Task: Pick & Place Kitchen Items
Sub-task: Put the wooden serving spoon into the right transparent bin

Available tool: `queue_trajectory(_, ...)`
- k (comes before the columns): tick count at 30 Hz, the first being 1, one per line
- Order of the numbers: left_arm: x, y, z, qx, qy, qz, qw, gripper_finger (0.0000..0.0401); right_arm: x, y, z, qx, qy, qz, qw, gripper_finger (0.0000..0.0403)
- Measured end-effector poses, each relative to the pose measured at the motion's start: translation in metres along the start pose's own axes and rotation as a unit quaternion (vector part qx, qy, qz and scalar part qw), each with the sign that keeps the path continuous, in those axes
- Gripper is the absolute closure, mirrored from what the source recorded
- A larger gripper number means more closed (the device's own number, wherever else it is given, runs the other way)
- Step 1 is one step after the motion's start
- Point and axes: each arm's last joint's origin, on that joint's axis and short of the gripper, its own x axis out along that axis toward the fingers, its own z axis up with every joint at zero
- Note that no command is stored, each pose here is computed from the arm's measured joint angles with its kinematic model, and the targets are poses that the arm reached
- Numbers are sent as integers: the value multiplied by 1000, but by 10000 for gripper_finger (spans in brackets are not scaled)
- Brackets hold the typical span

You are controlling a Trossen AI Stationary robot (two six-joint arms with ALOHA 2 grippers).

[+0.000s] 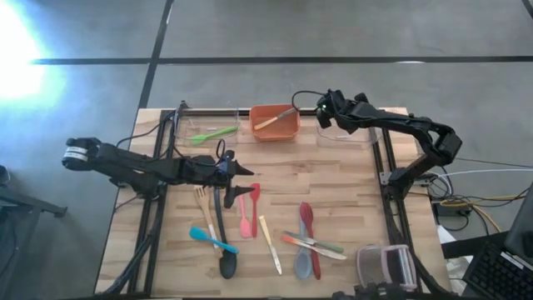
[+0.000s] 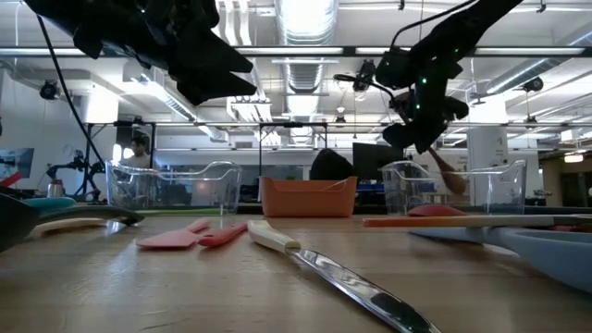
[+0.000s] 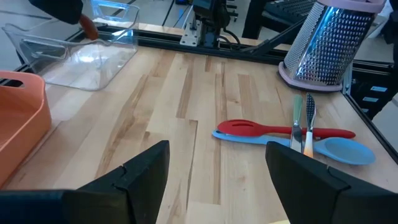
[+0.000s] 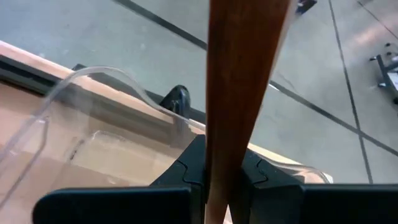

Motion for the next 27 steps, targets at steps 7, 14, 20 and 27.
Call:
queue_trajectory(7, 0, 0, 0, -1, 0, 0, 1000, 133, 8, -3, -14, -13, 11, -35, 999, 381)
queue_trajectory(14, 0, 0, 0, -2, -1, 0, 1000, 133, 12, -3, -25, -32, 15, -61, 998, 381)
queue_trajectory(20, 0, 0, 0, -2, -1, 0, 1000, 133, 13, -3, -27, -38, 14, -72, 997, 381)
queue_trajectory(27, 0, 0, 0, -4, -1, 0, 1000, 133, 16, 0, -29, -42, 17, -74, 996, 381)
